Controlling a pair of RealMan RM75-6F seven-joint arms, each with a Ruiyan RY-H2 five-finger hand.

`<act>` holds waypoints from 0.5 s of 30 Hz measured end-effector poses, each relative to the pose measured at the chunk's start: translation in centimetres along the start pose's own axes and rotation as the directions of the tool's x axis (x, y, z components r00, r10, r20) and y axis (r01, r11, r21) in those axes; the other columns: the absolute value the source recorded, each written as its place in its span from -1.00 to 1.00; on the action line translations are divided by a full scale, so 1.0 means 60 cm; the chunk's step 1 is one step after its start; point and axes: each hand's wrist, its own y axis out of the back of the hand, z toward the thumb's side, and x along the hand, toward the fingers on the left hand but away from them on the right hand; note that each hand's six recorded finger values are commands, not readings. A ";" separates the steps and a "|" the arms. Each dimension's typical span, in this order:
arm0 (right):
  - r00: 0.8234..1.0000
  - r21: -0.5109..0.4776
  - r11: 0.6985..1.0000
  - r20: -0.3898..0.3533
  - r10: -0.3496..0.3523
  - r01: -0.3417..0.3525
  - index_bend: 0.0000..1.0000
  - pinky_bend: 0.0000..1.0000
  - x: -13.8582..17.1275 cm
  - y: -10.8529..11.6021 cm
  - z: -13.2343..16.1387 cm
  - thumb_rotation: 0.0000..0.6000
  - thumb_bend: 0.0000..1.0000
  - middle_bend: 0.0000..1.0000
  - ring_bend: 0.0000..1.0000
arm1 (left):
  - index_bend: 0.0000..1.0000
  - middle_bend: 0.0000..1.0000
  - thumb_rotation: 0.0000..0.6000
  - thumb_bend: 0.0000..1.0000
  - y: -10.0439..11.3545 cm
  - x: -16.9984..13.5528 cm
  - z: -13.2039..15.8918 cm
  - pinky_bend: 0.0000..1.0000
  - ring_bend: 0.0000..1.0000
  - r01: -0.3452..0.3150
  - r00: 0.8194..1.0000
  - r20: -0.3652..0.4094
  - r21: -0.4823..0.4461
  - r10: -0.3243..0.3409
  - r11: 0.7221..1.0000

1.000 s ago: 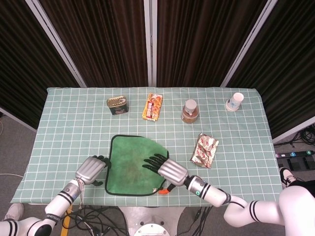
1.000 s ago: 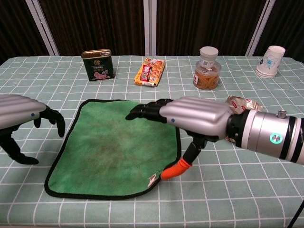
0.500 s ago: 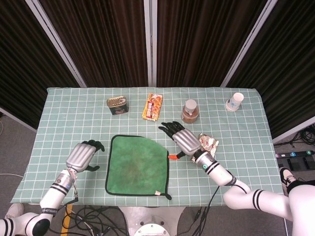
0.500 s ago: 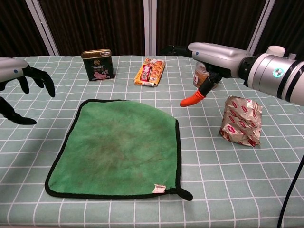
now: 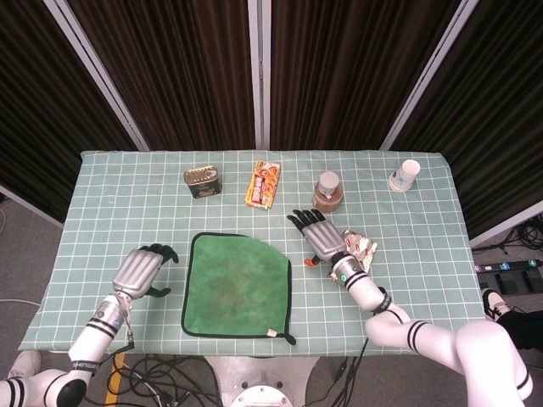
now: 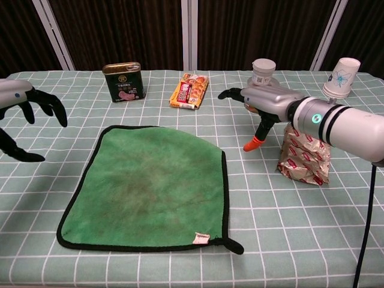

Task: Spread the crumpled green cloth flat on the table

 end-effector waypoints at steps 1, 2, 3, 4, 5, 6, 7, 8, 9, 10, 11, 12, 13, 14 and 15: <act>1.000 -0.004 1.000 0.000 -0.001 0.001 -0.90 -1.00 -0.006 -0.001 0.005 1.00 -1.00 -1.00 -1.00 | -0.30 -0.37 1.00 -0.94 0.000 0.000 -0.001 -0.31 -0.51 -0.001 1.000 -0.002 -0.002 0.001 1.000; 1.000 -0.009 1.000 0.001 -0.008 0.008 -0.90 -1.00 -0.013 0.000 0.010 1.00 -1.00 -1.00 -1.00 | -0.30 -0.37 1.00 -0.94 0.000 -0.001 -0.002 -0.31 -0.51 -0.002 1.000 -0.004 -0.005 0.002 1.000; 1.000 -0.010 1.000 0.002 -0.015 0.015 -0.90 -1.00 -0.018 0.003 0.013 1.00 -1.00 -1.00 -1.00 | -0.30 -0.37 1.00 -0.94 0.001 -0.001 -0.003 -0.31 -0.51 -0.004 1.000 -0.006 -0.007 0.004 1.000; 1.000 -0.009 1.000 0.003 -0.022 0.022 -0.90 -1.00 -0.023 0.005 0.016 1.00 -1.00 -1.00 -1.00 | -0.30 -0.37 1.00 -0.93 0.001 -0.002 -0.005 -0.31 -0.51 -0.005 1.000 -0.009 -0.008 0.005 1.000; 1.000 -0.005 1.000 0.003 -0.029 0.029 -0.90 -1.00 -0.029 0.007 0.019 1.00 -1.00 -1.00 -1.00 | -0.30 -0.37 1.00 -0.93 0.001 -0.002 -0.006 -0.31 -0.51 -0.005 1.000 -0.011 -0.010 0.005 1.000; 0.999 0.001 0.999 0.004 -0.034 0.034 -0.90 -1.00 -0.033 0.008 0.022 1.00 -1.00 -1.00 -1.00 | -0.30 -0.37 1.00 -0.94 0.002 -0.002 -0.006 -0.31 -0.51 -0.006 1.000 -0.012 -0.011 0.006 1.000; 0.999 0.007 0.999 0.005 -0.037 0.037 -0.90 -1.00 -0.038 0.009 0.025 1.00 -1.00 -1.00 -1.00 | -0.30 -0.37 1.00 -0.94 0.002 -0.001 -0.007 -0.31 -0.51 -0.007 1.000 -0.013 -0.014 0.007 1.000; 0.999 0.016 0.999 0.006 -0.041 0.041 -0.90 -1.00 -0.045 0.009 0.029 1.00 -1.00 -1.00 -1.00 | -0.30 -0.37 1.00 -0.94 0.003 -0.002 -0.008 -0.31 -0.51 -0.008 1.000 -0.014 -0.016 0.008 1.000; 0.999 0.024 0.999 0.006 -0.043 0.043 -0.90 -1.00 -0.050 0.008 0.032 1.00 -1.00 -1.00 -1.00 | -0.30 -0.37 1.00 -0.94 0.003 -0.002 -0.009 -0.31 -0.51 -0.010 1.000 -0.016 -0.018 0.010 1.000; 0.999 0.031 0.999 0.007 -0.045 0.045 -0.90 -1.00 -0.055 0.007 0.036 1.00 -1.00 -1.00 -1.00 | -0.30 -0.37 1.00 -0.94 0.004 -0.003 -0.010 -0.31 -0.51 -0.013 1.000 -0.018 -0.020 0.012 1.000; 0.999 0.040 0.998 0.008 -0.048 0.047 -0.90 -1.00 -0.062 0.006 0.042 1.00 -1.00 -1.00 -1.00 | -0.30 -0.37 1.00 -0.94 0.005 -0.004 -0.011 -0.31 -0.51 -0.014 1.000 -0.020 -0.022 0.014 1.000; 0.999 0.046 0.998 0.009 -0.049 0.048 -0.89 -1.00 -0.068 0.005 0.046 1.00 -1.00 -1.00 -1.00 | -0.30 -0.37 1.00 -0.94 0.005 -0.004 -0.013 -0.31 -0.51 -0.016 1.000 -0.023 -0.024 0.015 1.000; 0.999 0.052 0.997 0.009 -0.049 0.049 -0.89 -1.00 -0.073 0.003 0.051 1.00 -1.00 -1.00 -1.00 | -0.30 -0.37 1.00 -0.94 0.005 -0.005 -0.015 -0.31 -0.51 -0.016 1.000 -0.026 -0.026 0.015 1.000; 0.999 0.057 0.997 0.009 -0.049 0.049 -0.89 -1.00 -0.080 0.001 0.058 1.00 -1.00 -1.00 -1.00 | -0.30 -0.37 1.00 -0.94 0.005 -0.005 -0.016 -0.31 -0.51 -0.016 0.999 -0.029 -0.028 0.015 0.999; 0.999 0.062 0.997 0.008 -0.049 0.048 -0.89 -1.00 -0.084 -0.001 0.064 1.00 -1.00 -1.00 -1.00 | -0.30 -0.37 1.00 -0.93 0.005 -0.006 -0.018 -0.31 -0.51 -0.016 0.999 -0.032 -0.030 0.015 0.999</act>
